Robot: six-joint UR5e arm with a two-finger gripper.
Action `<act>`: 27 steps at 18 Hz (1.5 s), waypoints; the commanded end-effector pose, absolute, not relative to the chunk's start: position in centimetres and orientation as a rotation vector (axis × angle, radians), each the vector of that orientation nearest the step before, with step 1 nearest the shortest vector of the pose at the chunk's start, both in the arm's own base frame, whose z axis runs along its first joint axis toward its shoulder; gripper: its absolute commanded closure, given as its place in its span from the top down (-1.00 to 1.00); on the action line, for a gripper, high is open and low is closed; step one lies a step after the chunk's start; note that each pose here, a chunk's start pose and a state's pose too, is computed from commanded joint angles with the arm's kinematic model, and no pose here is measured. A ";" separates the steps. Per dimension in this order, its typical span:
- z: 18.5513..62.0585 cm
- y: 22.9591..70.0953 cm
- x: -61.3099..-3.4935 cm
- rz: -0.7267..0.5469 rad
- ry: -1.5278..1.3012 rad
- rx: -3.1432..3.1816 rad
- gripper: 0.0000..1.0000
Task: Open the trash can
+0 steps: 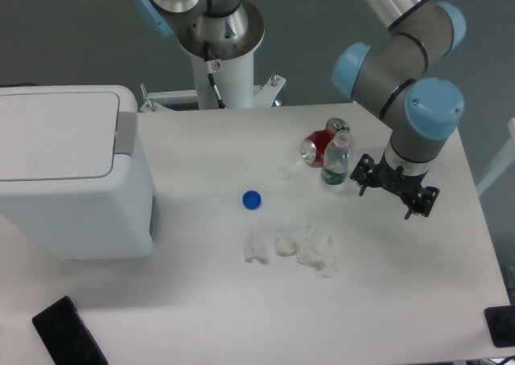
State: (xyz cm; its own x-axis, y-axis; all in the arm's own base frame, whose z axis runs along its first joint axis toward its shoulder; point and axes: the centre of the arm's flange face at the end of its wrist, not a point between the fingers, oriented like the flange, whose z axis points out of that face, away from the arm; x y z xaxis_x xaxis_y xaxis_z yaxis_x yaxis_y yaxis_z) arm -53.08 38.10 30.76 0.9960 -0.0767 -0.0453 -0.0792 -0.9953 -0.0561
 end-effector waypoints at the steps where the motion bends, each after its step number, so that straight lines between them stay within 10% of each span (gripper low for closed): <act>1: 31.3 38.3 -52.9 0.068 0.061 -3.044 1.00; 11: 38.6 37.7 -45.6 -0.116 -0.193 -2.925 0.98; 27: 47.4 42.0 -33.6 -0.397 -0.487 -2.719 -0.42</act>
State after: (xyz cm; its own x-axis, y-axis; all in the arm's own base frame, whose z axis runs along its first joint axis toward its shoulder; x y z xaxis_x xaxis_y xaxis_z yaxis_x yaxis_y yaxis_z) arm -33.60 42.01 47.42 0.9016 0.2810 0.3289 0.3789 -0.8798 -0.2871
